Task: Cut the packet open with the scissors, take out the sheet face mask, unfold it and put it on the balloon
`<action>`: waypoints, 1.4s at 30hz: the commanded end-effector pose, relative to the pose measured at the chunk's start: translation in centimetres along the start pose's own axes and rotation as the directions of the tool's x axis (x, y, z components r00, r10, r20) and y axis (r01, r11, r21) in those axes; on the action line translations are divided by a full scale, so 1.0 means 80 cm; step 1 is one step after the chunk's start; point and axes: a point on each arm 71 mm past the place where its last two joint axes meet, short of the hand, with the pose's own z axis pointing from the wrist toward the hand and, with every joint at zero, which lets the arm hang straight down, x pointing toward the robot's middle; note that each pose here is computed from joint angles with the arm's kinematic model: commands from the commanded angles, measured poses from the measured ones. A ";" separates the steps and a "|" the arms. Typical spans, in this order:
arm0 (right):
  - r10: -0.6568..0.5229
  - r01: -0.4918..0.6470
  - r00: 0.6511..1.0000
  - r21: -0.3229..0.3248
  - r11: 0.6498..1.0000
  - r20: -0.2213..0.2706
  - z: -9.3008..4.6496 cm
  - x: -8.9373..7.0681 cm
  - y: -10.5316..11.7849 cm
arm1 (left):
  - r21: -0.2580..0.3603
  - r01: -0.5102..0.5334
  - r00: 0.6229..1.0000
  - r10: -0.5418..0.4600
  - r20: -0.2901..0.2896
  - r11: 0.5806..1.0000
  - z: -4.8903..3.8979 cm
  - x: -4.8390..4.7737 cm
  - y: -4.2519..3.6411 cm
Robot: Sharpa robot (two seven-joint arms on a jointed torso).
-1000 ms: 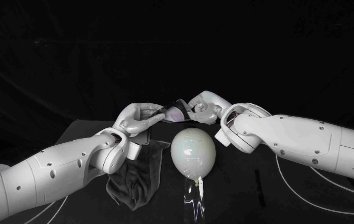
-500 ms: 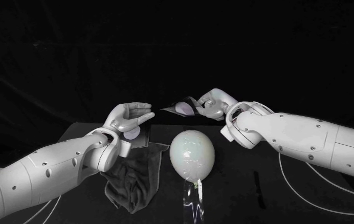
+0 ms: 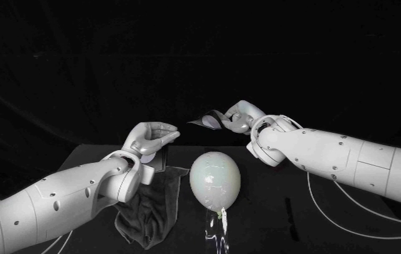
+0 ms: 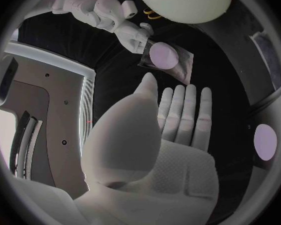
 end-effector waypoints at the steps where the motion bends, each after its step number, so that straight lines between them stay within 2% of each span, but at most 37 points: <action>1: -0.076 0.075 0.996 0.021 0.997 0.038 0.004 0.000 0.001 | -0.082 -0.057 0.998 0.055 -0.036 0.995 0.004 0.023 0.0002; 5: -0.100 0.099 0.994 0.025 0.995 0.046 0.008 0.004 0.006 | -0.153 -0.079 0.993 0.063 -0.104 0.985 0.014 0.053 -0.0001; 11: -0.110 0.109 0.992 0.025 0.994 0.055 0.011 0.011 0.014 | -0.215 -0.104 0.988 0.076 -0.133 0.971 0.035 0.079 -0.0008; 17: -0.118 0.117 0.992 0.014 0.993 0.047 0.010 0.020 0.021 | -0.277 -0.082 0.986 0.039 -0.160 0.957 0.056 0.098 0.0021; 21: -0.124 0.124 0.992 0.007 0.992 0.037 0.009 0.025 0.025 | -0.287 -0.090 0.990 0.055 -0.129 0.954 0.066 0.103 -0.0012; 25: -0.137 0.137 0.990 0.000 0.991 0.027 0.007 0.030 0.029 | -0.271 -0.099 0.993 0.078 -0.089 0.958 0.074 0.107 -0.0095; 29: -0.146 0.147 0.989 -0.002 0.989 0.021 0.007 0.034 0.031 | -0.260 -0.104 0.993 0.086 -0.079 0.960 0.080 0.110 -0.0176; 36: -0.171 0.171 0.985 -0.001 0.985 0.014 0.006 0.040 0.034 | -0.238 -0.104 0.994 0.090 -0.068 0.966 0.083 0.115 -0.0267; 42: -0.181 0.181 0.983 0.004 0.983 0.013 0.005 0.042 0.034 | -0.242 -0.105 0.994 0.091 -0.067 0.965 0.084 0.116 -0.0278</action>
